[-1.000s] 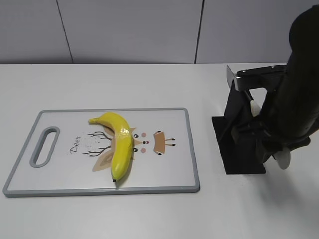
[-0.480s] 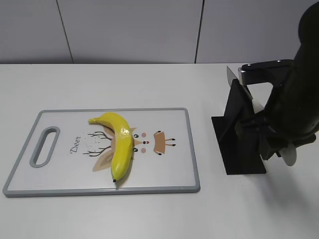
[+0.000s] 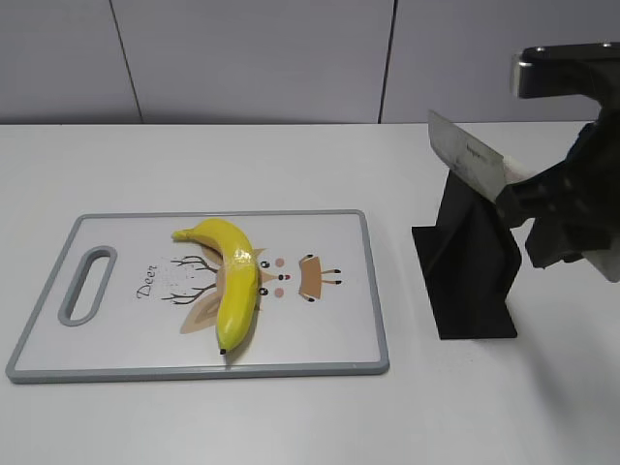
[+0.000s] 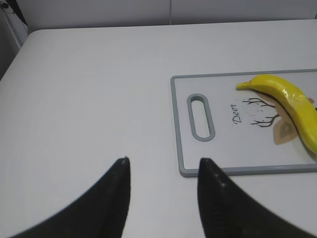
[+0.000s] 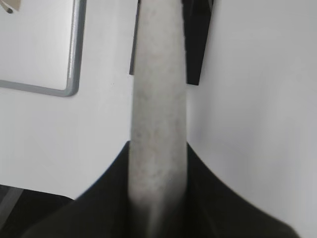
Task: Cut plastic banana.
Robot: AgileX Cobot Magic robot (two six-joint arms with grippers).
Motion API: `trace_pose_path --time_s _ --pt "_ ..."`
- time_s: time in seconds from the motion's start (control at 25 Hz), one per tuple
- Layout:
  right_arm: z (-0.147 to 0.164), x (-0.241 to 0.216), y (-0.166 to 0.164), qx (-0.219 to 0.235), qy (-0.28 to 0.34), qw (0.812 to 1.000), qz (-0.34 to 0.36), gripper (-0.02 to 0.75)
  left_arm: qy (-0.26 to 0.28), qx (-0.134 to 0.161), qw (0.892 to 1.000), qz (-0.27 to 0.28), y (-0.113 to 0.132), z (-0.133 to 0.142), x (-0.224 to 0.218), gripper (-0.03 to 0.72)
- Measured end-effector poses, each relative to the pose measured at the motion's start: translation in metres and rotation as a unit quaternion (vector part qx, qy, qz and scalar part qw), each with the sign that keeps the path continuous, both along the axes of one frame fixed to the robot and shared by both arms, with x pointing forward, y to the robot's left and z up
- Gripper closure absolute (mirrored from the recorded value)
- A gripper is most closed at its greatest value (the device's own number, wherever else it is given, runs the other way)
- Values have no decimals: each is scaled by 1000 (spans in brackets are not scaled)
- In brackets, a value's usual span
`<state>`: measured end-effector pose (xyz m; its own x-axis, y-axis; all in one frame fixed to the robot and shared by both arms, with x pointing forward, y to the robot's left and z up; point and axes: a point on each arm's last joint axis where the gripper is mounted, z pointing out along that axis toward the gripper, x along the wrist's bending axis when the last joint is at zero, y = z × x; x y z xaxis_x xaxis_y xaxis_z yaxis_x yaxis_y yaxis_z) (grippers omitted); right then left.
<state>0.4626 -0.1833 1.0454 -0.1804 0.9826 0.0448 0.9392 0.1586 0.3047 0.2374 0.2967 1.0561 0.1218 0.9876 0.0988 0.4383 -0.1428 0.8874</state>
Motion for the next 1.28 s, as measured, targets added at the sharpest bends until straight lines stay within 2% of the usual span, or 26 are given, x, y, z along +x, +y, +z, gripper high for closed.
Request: trace_pose_path --time_s 0.4,0.72,0.88,1.0,1.12,1.28 --pt "48 -9 -6 24 -65 997 14 568 0 0 1000 0 0 0 0 259" --pt "73 -5 -3 -9 -121 983 139 568 6 1 1000 0 0 12 7 259" --pt "73 -4 -3 -15 -130 979 157 568 37 -16 999 -6 -3 31 41 259" --pt "75 -2 -1 -13 -144 976 163 568 52 -17 998 -5 -4 46 77 259" --pt "75 -1 0 -31 -156 965 206 568 77 6 996 -37 -7 59 114 258" --pt "73 0 3 -59 -166 937 301 568 86 41 988 -119 -19 81 155 242"
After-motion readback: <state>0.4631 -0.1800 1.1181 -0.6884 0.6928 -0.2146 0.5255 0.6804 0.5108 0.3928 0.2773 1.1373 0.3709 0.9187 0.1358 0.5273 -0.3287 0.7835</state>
